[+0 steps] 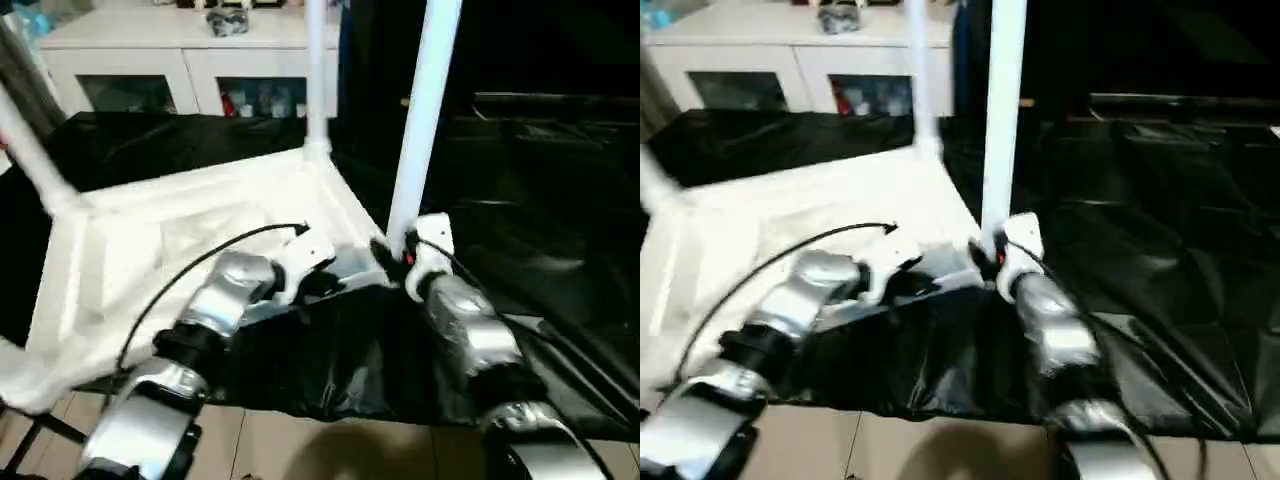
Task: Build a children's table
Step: Rotate leg to tighten
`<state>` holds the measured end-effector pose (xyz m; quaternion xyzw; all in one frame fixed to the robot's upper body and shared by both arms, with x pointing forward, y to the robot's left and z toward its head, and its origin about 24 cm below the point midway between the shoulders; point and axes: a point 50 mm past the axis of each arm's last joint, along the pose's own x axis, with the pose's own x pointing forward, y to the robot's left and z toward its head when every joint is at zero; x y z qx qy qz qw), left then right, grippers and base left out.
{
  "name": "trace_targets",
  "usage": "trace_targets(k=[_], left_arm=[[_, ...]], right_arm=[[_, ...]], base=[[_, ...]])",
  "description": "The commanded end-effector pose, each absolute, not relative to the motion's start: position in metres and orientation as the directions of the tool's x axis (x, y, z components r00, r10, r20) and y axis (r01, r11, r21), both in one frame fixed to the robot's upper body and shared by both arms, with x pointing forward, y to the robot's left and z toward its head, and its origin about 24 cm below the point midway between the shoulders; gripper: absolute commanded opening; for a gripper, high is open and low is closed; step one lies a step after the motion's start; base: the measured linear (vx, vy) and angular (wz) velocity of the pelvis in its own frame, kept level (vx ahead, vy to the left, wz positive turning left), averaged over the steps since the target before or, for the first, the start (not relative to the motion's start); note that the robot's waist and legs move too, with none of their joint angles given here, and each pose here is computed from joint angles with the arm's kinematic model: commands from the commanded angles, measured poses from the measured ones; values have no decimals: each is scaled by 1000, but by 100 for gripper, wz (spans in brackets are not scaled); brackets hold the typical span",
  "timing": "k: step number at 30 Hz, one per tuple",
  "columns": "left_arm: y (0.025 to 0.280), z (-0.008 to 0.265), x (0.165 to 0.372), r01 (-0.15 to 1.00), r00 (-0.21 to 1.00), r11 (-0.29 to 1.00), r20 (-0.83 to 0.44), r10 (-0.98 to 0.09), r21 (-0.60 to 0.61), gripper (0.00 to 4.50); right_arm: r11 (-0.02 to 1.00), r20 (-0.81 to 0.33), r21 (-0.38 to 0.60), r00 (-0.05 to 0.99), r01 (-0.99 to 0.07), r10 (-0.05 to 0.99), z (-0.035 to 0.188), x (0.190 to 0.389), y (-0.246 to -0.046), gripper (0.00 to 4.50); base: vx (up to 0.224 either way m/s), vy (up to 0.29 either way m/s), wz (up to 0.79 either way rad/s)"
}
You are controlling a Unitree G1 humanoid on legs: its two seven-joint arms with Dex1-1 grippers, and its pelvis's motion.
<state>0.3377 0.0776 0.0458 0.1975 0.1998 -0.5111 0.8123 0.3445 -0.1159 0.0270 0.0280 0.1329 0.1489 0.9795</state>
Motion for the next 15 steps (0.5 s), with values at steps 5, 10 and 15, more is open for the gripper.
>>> trace_targets(k=[5,10,15], left_arm=[[44,62,339,923,383,327,-458,-802,201,0],[55,62,336,948,315,253,-464,-828,193,0],[66,62,332,967,241,167,-480,-844,191,0]], right_arm=[[867,-274,191,823,-460,497,16,332,-55,339],[832,-233,147,798,-535,555,22,334,-68,381],[734,-204,101,708,-672,676,28,330,-85,381]], base=[[11,1,0],[0,0,0],[0,0,0]])
